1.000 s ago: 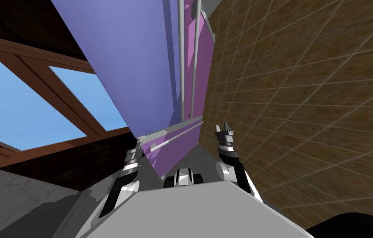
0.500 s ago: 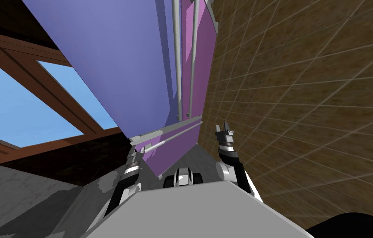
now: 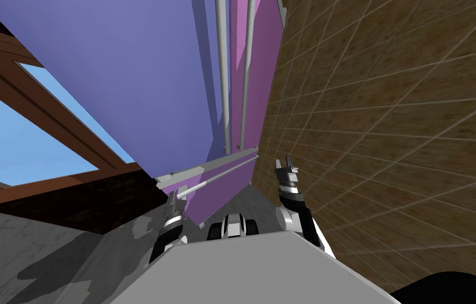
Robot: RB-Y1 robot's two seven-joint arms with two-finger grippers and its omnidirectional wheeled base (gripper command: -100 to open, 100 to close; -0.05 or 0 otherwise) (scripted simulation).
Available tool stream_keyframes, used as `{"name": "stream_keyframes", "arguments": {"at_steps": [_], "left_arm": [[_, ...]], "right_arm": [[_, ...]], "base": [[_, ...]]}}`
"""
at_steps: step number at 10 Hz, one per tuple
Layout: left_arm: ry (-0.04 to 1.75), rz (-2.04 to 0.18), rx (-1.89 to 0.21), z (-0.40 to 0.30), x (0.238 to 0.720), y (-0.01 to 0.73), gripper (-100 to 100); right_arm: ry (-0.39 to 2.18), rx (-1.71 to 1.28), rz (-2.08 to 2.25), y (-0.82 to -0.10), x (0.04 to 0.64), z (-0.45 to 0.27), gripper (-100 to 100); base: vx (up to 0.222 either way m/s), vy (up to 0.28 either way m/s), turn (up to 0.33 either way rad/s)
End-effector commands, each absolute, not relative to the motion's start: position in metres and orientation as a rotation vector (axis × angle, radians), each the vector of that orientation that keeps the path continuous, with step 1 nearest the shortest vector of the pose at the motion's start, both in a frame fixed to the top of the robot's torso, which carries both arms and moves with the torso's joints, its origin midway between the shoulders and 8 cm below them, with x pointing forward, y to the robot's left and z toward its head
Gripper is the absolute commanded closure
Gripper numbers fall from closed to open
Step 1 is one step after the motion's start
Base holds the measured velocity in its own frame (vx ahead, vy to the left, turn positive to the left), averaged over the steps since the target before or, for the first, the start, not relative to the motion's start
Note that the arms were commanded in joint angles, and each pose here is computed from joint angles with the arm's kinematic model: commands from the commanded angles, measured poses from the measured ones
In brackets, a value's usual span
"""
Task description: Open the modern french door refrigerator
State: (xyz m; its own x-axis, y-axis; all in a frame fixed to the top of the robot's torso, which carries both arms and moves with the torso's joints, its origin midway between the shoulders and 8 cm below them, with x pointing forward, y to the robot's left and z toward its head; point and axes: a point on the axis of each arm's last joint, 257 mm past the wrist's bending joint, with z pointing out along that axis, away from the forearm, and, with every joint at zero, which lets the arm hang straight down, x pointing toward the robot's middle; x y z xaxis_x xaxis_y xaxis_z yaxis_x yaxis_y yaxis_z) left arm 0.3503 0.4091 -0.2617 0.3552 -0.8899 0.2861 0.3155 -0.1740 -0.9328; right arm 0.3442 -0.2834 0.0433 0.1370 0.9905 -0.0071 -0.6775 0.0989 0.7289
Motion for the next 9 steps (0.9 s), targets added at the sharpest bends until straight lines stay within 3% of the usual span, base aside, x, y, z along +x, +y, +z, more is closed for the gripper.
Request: {"name": "stream_keyframes", "arguments": {"at_steps": [1, 5, 6, 9], "left_arm": [[0.566, -1.185, -1.352, -0.266, 0.349, 0.406, -100], [0.564, -1.182, -1.354, -0.257, 0.35, 0.411, -100], [0.564, -1.184, -1.353, -0.263, 0.35, 0.408, 100], [0.563, -1.186, -1.347, -0.256, 0.348, 0.409, 100]], "right_arm": [[0.588, 0.664, 1.344, -0.283, 0.344, 0.043, 0], [0.588, 0.664, 1.344, -0.283, 0.344, 0.043, 0], [0.588, 0.664, 1.344, -0.283, 0.344, 0.043, 0], [0.588, 0.664, 1.344, -0.283, 0.344, 0.043, 0]], "base": [[0.003, -0.014, 0.002], [0.047, 0.013, -0.002], [-0.051, -0.013, 0.007], [-0.067, -0.03, 0.001]]}}
